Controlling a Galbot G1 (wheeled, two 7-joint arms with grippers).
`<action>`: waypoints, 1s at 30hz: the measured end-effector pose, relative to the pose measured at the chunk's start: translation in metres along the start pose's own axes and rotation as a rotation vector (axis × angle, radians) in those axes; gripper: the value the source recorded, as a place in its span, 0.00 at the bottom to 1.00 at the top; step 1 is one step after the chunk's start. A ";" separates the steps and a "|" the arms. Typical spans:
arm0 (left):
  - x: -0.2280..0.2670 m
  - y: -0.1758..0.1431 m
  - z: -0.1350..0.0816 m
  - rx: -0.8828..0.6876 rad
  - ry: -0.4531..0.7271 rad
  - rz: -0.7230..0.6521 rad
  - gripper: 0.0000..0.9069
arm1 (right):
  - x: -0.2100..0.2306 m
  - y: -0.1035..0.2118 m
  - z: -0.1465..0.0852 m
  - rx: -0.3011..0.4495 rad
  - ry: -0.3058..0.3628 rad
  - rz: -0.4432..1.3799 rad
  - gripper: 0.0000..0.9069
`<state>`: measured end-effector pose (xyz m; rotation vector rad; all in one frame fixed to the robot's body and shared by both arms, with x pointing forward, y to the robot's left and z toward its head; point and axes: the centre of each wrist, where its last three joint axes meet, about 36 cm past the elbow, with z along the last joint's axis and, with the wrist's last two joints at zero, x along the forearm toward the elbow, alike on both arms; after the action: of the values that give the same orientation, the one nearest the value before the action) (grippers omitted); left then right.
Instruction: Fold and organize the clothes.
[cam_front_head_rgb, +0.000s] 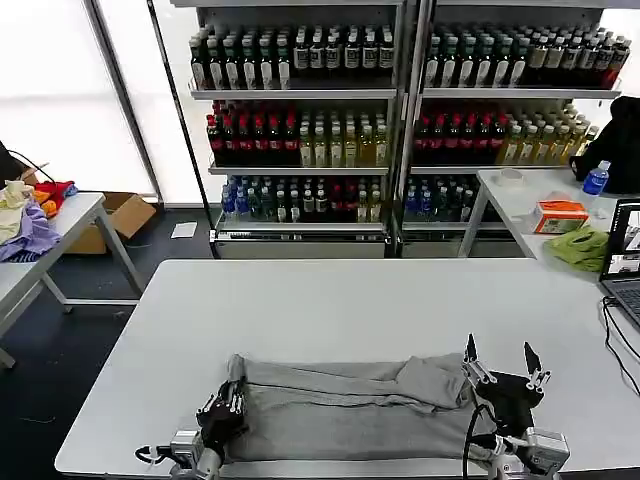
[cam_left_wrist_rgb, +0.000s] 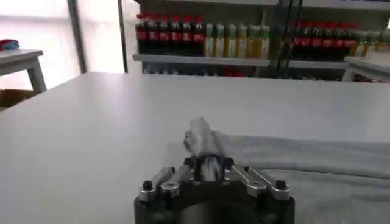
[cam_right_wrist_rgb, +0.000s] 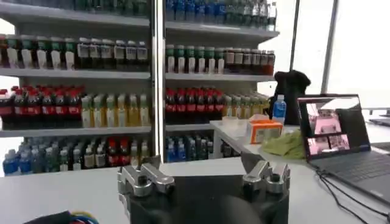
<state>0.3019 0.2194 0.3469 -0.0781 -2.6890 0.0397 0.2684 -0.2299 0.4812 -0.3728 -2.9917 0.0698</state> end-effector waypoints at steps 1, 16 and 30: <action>0.000 0.000 0.000 -0.002 -0.002 -0.001 0.00 | -0.001 0.000 0.000 0.001 0.000 0.000 1.00; 0.004 0.080 -0.025 -0.065 -0.068 -0.135 0.00 | -0.012 0.004 0.005 -0.007 0.013 -0.013 1.00; 0.039 0.265 -0.108 -0.306 -0.125 -0.426 0.00 | -0.016 0.007 0.002 -0.017 0.009 -0.023 1.00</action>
<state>0.3272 0.4878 0.4501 0.4155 -2.7539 -0.5123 0.2857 -0.2270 0.4773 -0.3398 -2.9890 0.0399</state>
